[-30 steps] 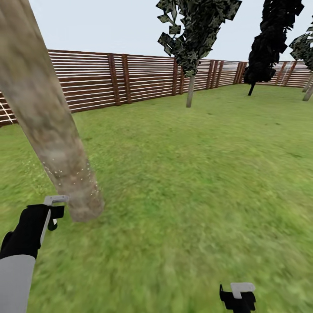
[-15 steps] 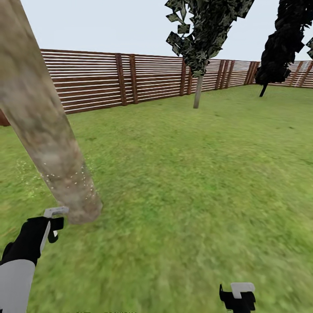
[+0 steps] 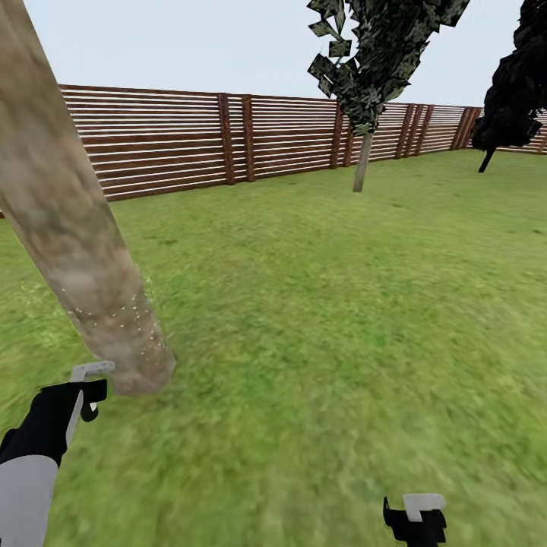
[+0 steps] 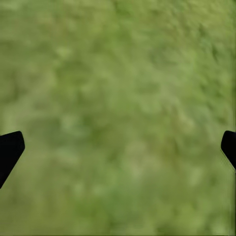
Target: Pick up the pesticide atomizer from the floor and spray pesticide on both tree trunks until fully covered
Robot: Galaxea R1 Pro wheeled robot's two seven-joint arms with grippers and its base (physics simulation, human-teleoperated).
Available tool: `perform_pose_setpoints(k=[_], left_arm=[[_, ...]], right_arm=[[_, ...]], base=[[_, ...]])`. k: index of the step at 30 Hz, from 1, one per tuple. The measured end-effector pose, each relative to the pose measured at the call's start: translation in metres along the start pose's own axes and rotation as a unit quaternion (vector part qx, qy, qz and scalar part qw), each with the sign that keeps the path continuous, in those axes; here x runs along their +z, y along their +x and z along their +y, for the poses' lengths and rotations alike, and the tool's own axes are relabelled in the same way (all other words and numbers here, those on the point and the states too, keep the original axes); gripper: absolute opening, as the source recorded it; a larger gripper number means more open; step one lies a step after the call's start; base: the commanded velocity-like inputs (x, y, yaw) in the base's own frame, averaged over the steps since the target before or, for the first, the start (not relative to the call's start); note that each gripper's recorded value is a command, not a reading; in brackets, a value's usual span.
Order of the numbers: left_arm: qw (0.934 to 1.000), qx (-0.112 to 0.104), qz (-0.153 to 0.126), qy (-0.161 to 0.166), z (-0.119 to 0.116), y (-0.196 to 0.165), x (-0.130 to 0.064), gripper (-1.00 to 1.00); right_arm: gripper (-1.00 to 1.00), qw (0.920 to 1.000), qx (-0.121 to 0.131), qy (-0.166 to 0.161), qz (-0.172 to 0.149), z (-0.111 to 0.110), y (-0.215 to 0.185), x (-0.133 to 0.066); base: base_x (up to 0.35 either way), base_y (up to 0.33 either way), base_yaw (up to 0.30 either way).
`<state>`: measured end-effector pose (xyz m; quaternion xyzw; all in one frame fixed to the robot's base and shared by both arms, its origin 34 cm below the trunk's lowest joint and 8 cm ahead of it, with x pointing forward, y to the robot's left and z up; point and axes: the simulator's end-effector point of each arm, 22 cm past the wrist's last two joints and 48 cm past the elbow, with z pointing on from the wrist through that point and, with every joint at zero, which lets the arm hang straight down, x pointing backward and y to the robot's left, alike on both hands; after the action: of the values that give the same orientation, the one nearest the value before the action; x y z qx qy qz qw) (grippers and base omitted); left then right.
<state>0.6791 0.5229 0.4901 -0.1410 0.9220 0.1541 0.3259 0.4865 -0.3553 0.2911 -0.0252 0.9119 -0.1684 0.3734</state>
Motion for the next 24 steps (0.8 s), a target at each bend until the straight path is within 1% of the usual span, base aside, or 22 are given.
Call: perform_pose_setpoints(k=[6,10,13,19,24], left_arm=[[1.0000,0.001,-0.001,-0.002,0.0021,-0.0003,0.0001,-1.00],[1.0000,-0.004,-0.005,-0.006,0.0082,0.0047,0.0011,-1.00],[1.0000,-0.005,-0.005,-0.003,0.0045,0.0057,0.0012,-1.00],[1.0000,-0.002,-0.005,-0.002,0.0019,0.0063,0.0011,-1.00],[1.0000,-0.002,-0.005,-0.002,0.0014,0.0062,0.0011,-1.00]], right_arm=[[1.00,1.0000,0.000,0.000,0.000,-0.0001,0.0002,0.0000],[1.00,1.0000,0.000,0.000,0.000,-0.0002,-0.0001,0.0001],[1.00,1.0000,0.000,0.000,0.000,-0.0002,-0.0002,0.0001],[1.00,1.0000,-0.001,0.001,0.001,-0.0010,0.0007,0.0000],[1.00,1.0000,0.000,0.001,0.000,-0.0011,0.0003,0.0001]], base=[[0.232,-0.200,0.258],[0.232,-0.200,0.276],[0.232,-0.201,0.212],[0.221,-0.204,0.022],[0.141,-0.242,0.000]])
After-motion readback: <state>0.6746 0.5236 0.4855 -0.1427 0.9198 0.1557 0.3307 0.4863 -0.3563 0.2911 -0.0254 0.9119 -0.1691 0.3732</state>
